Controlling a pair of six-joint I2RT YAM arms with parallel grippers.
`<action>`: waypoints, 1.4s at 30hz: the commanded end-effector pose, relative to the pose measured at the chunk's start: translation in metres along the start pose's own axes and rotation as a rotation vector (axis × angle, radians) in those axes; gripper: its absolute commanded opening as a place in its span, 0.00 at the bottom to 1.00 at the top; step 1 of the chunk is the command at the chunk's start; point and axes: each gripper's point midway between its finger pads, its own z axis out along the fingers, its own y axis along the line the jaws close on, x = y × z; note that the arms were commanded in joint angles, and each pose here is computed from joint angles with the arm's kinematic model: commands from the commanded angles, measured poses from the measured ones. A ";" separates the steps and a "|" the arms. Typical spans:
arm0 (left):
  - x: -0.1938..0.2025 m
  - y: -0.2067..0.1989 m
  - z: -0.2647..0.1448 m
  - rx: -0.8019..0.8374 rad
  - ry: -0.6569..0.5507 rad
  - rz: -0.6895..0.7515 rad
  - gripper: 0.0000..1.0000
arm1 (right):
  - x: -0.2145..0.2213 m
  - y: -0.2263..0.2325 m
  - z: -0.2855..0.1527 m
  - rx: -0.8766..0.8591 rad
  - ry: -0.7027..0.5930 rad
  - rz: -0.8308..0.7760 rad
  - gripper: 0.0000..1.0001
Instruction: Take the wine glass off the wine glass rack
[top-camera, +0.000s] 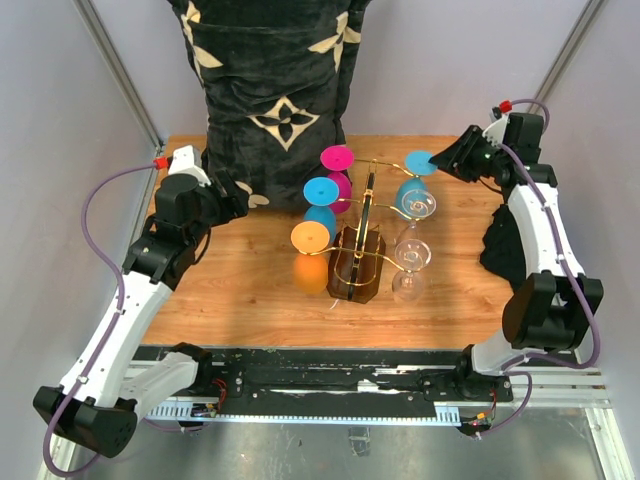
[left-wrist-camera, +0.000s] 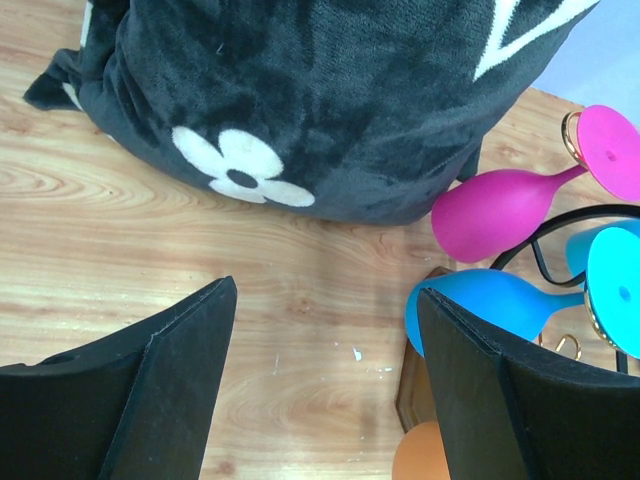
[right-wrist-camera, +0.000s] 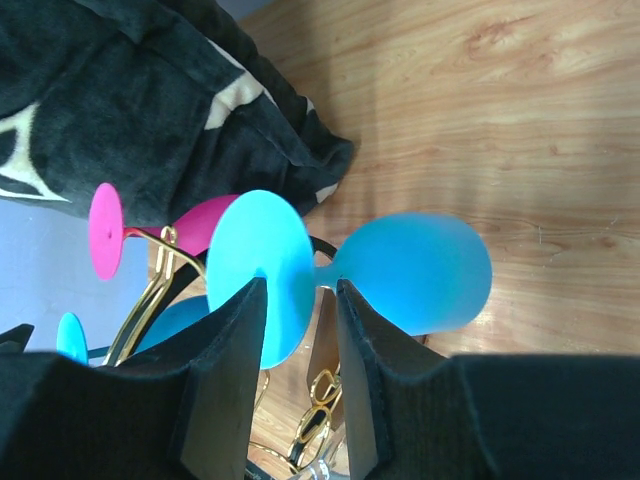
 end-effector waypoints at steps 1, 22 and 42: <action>-0.002 -0.001 0.000 0.009 -0.018 0.004 0.79 | 0.004 -0.010 0.010 -0.018 0.017 -0.001 0.35; 0.004 -0.001 0.002 0.012 0.002 0.001 0.79 | -0.025 0.021 0.000 -0.167 -0.051 0.043 0.01; 0.006 -0.002 0.003 0.018 0.004 0.004 0.79 | 0.004 0.035 -0.020 -0.317 -0.020 0.107 0.01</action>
